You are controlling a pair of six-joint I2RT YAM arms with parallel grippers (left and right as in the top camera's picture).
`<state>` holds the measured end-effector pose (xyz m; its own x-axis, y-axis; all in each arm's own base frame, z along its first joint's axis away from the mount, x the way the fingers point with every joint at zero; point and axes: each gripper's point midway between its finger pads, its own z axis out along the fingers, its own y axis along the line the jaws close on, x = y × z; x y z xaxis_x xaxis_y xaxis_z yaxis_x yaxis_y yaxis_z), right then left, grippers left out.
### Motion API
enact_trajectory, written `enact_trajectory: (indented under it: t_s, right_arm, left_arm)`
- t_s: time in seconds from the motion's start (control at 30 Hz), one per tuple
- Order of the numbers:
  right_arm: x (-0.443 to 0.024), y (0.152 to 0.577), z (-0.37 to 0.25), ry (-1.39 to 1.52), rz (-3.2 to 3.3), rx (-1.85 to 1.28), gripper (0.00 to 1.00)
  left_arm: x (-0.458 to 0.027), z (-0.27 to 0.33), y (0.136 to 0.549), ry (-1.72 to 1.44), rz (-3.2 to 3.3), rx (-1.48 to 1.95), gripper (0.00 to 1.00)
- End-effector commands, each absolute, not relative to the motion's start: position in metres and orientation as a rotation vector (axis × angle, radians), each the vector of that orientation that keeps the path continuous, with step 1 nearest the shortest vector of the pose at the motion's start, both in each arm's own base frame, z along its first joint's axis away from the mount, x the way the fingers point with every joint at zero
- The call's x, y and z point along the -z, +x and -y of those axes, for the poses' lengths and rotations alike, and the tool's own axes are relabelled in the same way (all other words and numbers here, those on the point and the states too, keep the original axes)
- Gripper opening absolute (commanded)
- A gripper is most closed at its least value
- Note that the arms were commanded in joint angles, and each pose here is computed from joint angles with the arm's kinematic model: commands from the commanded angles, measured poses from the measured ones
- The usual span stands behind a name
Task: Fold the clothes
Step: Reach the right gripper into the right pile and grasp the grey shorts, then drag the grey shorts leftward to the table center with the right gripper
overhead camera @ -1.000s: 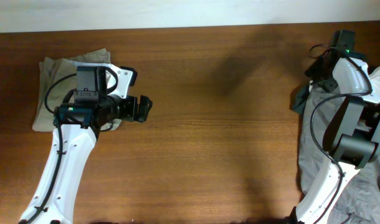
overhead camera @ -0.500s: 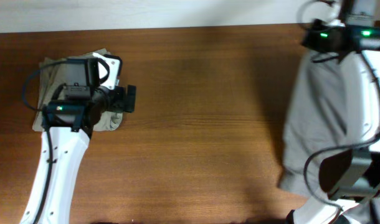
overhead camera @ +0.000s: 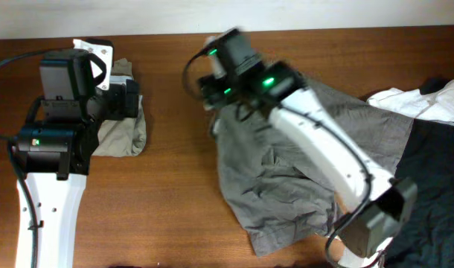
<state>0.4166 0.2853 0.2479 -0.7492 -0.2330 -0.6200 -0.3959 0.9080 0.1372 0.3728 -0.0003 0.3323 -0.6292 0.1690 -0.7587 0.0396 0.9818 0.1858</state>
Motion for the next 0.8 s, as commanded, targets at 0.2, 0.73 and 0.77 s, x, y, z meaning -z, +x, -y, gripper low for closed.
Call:
enact_trajectory:
  t_s: [0.2,0.73,0.77]
  right_arm:
    - [-0.332,0.360,-0.294,-0.698,-2.273,-0.715,0.84]
    - [-0.138,0.391,-0.232,-0.316,-2.977,-0.384,0.85]
    - [-0.132,0.384,-0.240,-0.319,-2.994,-0.330,0.85]
  left_arm:
    - [-0.318,-0.013,0.385,0.117,-2.292,-0.285,0.99]
    - [-0.312,0.019,0.383,0.215,-2.310,-0.071,0.99]
    - [-0.312,0.019,0.383,0.216,-2.310,-0.071,0.99]
